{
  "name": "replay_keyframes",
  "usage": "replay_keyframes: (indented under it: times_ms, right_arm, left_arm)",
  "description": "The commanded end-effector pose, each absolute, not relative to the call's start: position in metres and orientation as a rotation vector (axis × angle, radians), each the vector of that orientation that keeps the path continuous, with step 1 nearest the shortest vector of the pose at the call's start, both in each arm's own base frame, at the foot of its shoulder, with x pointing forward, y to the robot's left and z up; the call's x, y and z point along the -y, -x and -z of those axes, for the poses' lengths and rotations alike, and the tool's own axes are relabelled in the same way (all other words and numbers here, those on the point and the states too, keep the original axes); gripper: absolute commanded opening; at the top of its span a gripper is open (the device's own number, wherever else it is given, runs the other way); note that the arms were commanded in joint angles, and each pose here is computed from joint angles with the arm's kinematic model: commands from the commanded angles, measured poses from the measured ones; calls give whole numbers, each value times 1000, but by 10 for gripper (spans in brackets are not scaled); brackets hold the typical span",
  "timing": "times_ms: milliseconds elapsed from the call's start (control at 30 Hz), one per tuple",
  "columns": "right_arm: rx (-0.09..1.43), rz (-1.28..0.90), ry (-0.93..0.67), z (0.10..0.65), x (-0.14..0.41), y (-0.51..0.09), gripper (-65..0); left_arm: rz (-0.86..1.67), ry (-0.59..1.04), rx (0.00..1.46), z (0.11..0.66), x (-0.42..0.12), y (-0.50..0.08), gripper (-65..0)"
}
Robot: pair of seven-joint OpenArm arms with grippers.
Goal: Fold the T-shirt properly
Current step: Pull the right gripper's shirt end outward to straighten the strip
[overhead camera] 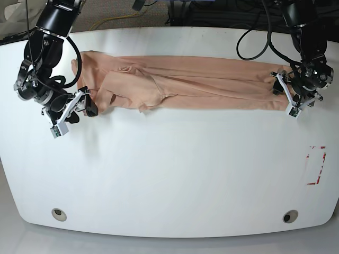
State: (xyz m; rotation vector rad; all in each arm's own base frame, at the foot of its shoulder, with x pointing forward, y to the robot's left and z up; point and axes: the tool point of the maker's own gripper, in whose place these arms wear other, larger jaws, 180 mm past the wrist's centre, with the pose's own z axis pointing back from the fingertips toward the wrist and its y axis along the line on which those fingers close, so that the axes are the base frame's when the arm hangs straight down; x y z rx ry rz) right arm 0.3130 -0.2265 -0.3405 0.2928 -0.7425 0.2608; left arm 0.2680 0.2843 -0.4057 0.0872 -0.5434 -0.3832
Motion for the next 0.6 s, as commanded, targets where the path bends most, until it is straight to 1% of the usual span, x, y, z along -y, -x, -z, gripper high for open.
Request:
replay_keyframes:
  times_ms: [0, 133, 200, 267, 367, 467, 500, 567]
  right_arm:
    - [769, -286, -219, 329, 234, -328, -228]
    - [679, -307, -170, 353, 232, -331, -235]
    - [622, -299, -172, 370, 233, -326, -235]
    - [602, -289, -191, 378, 231, -325, -236]
    - [596, -267, -226, 385, 226, -324, -292]
    - [600, -260, -247, 385, 223, -324, -460]
    - [602, -260, -249, 385, 222, -324, -545]
    - [605, -246, -254, 384, 225, -322, -650]
  left_arm:
    - [390, -134, 494, 406, -296, -262, -254]
    - [390, -133, 493, 407, -296, -262, -254]
    - [390, -133, 493, 407, -296, -262, -254]
    - [390, -133, 493, 407, -296, -262, -254]
    - [390, -133, 493, 407, -296, -262, -254]
    - [389, -133, 492, 407, -297, -262, -254]
    - [388, -132, 491, 408, -297, -261, -254]
    - [388, -132, 491, 408, -297, -261, -254]
